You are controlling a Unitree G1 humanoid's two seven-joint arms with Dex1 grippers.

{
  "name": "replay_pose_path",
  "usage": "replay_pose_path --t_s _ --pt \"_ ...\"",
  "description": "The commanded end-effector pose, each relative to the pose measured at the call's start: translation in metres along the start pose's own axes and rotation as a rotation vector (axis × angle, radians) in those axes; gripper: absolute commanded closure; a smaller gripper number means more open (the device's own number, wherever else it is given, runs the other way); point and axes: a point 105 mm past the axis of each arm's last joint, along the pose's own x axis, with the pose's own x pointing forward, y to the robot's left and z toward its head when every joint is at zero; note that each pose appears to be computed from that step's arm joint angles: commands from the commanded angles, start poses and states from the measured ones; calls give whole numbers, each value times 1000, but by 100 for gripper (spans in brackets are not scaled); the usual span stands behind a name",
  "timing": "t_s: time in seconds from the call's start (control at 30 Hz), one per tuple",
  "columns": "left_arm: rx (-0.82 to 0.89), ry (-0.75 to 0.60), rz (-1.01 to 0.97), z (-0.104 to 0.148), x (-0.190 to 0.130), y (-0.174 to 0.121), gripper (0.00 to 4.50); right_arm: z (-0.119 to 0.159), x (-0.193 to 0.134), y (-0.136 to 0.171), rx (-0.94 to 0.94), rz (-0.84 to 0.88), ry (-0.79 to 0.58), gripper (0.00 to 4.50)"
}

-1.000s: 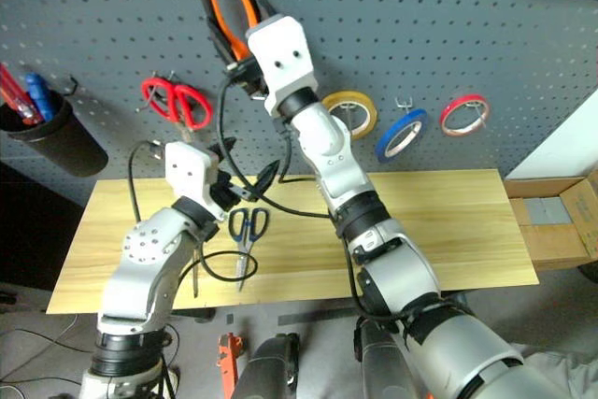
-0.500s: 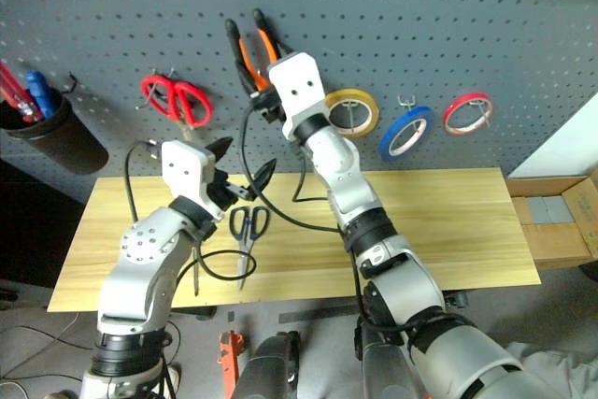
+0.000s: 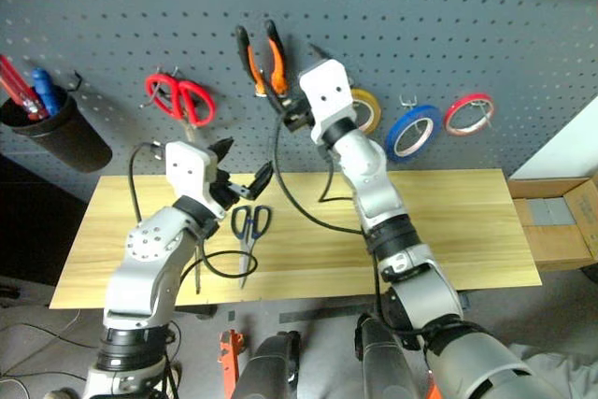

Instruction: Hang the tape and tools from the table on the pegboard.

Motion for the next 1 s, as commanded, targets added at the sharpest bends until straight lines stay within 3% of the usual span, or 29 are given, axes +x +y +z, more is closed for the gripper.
replay_pose_path --t_s 0.03,0.33,0.57,0.77,1.0 --pt "12 -17 31 3 -8 -4 0 22 -16 -11 17 23 -50 3" --pt "38 179 213 -40 -32 -5 0 1 -88 34 45 397 90 3" --pt "-27 395 330 -87 -54 -11 0 -37 -144 74 101 621 241 3" --pt "-67 556 376 -119 -86 -10 0 -53 -165 91 109 718 283 3" --pt "-132 691 384 -144 -111 -10 0 -52 -168 101 136 764 275 3"
